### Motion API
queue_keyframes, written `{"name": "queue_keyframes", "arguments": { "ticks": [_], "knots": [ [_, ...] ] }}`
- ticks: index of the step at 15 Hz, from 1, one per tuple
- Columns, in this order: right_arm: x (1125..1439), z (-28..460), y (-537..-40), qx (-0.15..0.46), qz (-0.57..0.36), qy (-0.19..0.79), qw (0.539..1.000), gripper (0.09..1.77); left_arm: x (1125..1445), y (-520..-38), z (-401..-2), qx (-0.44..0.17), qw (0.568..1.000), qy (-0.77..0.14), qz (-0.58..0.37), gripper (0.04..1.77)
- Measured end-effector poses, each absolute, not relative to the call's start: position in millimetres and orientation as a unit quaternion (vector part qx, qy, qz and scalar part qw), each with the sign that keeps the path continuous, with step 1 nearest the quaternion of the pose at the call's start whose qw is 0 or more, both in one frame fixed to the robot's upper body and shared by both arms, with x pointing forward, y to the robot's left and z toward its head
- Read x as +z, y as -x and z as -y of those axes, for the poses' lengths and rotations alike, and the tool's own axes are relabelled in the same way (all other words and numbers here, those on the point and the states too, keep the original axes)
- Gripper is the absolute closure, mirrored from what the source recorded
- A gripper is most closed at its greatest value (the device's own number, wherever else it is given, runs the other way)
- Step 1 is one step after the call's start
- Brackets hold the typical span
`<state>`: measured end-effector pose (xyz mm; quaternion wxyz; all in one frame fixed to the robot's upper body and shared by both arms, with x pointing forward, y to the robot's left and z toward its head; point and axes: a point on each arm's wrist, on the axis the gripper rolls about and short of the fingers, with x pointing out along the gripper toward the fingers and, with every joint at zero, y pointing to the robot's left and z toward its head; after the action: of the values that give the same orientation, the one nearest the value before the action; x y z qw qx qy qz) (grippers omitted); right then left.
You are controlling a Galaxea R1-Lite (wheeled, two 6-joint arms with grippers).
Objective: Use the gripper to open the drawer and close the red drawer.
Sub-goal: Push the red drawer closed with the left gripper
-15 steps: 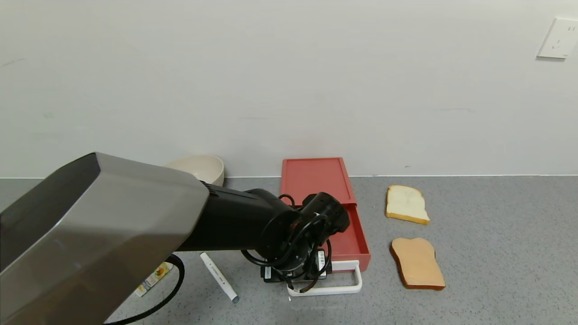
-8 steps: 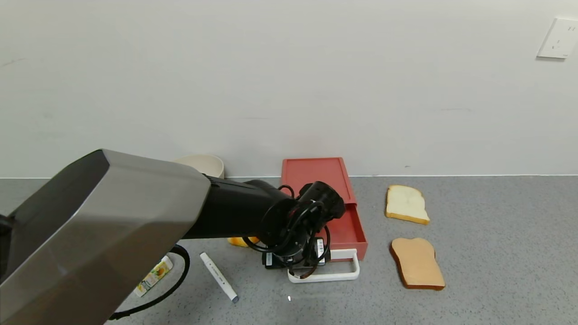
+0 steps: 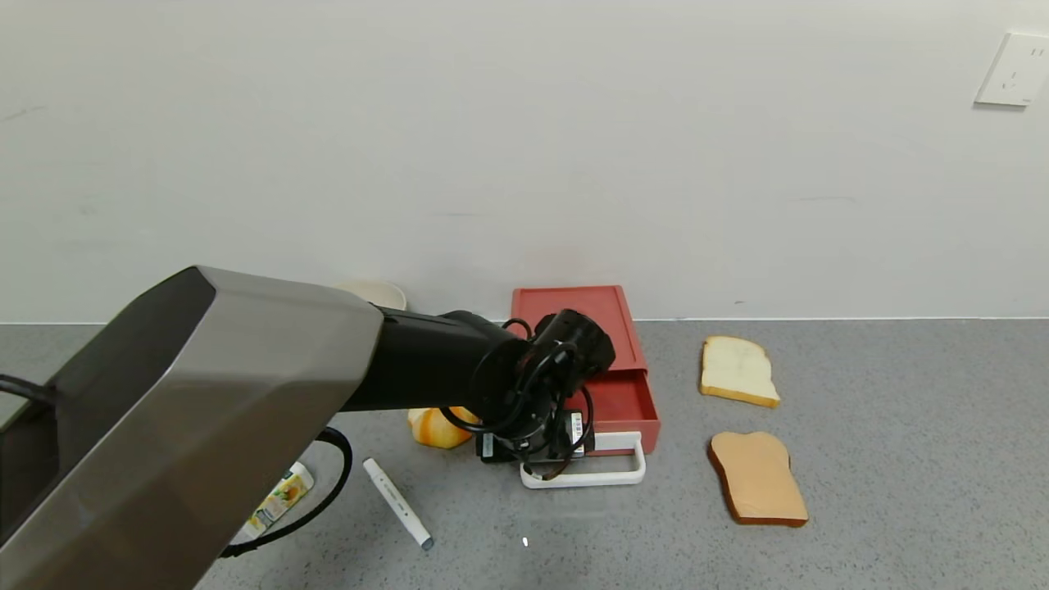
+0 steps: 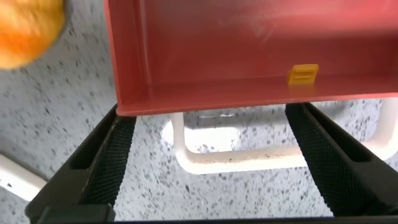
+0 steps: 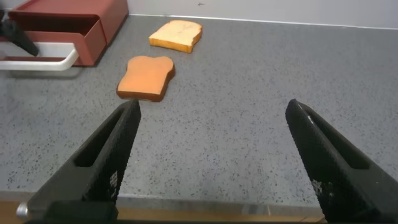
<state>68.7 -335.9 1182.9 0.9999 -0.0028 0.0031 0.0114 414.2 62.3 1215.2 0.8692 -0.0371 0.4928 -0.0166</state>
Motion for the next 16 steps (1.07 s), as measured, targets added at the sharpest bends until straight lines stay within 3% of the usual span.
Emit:
{"name": "queue_keyframes", "arguments": {
  "ticks": [16],
  "knots": [
    [1182.8,335.9,-68.7,0.011,-0.003,0.003,1.000,0.15,1217.5,-456.6,-65.0,-0.029,0.887,0.030,-0.460,0.08]
  ]
}}
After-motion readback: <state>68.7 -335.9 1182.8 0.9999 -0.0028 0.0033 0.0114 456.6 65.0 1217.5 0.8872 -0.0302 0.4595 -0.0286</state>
